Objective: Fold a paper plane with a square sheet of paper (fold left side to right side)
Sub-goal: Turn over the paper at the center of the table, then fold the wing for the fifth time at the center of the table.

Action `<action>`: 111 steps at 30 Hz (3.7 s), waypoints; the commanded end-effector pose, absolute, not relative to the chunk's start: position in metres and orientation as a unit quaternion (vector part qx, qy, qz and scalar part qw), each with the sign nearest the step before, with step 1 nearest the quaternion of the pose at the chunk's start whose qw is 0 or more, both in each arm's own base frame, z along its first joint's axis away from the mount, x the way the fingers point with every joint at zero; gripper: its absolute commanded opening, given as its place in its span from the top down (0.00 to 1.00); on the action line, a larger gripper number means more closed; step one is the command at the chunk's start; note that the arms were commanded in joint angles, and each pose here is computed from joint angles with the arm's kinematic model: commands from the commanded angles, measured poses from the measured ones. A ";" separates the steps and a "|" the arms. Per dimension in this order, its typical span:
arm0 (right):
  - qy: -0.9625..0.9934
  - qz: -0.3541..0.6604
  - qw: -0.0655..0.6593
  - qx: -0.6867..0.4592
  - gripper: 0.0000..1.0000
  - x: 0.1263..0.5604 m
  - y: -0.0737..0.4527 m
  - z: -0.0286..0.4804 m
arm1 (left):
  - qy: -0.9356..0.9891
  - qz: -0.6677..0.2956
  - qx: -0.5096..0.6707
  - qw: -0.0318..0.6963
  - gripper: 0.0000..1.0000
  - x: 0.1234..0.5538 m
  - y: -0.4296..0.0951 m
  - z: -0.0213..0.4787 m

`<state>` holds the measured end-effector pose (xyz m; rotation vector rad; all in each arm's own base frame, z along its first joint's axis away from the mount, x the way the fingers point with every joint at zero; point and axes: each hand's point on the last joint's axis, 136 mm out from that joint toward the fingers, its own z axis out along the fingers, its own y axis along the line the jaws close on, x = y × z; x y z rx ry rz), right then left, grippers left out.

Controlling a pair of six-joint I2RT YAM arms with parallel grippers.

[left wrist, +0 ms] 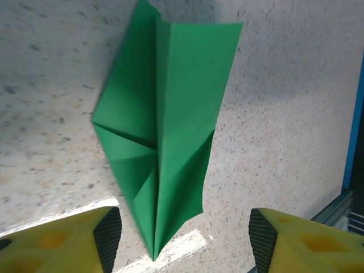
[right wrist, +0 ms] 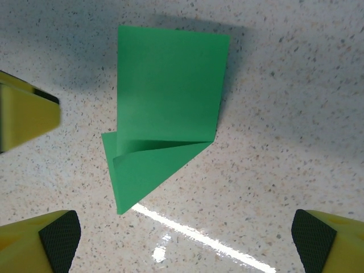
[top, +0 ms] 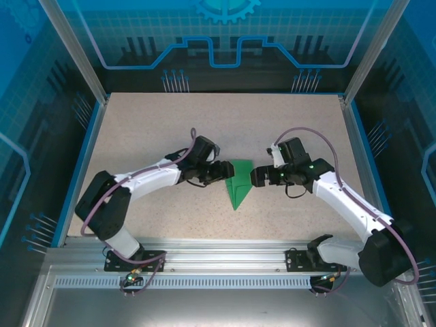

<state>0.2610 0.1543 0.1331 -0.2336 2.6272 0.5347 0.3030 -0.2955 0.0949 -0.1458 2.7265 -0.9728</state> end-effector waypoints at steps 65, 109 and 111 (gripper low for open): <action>0.953 0.250 0.169 -0.035 0.01 0.249 0.139 0.099 | 0.948 -0.311 0.037 0.051 0.59 0.300 -0.362 0.038; 0.823 0.560 0.100 0.018 0.37 0.307 0.171 0.065 | 0.841 -0.531 0.092 0.057 0.91 0.311 -0.363 0.089; 0.823 0.560 0.097 0.022 0.41 0.306 0.171 0.062 | 0.841 -0.530 0.092 0.055 0.91 0.311 -0.364 0.087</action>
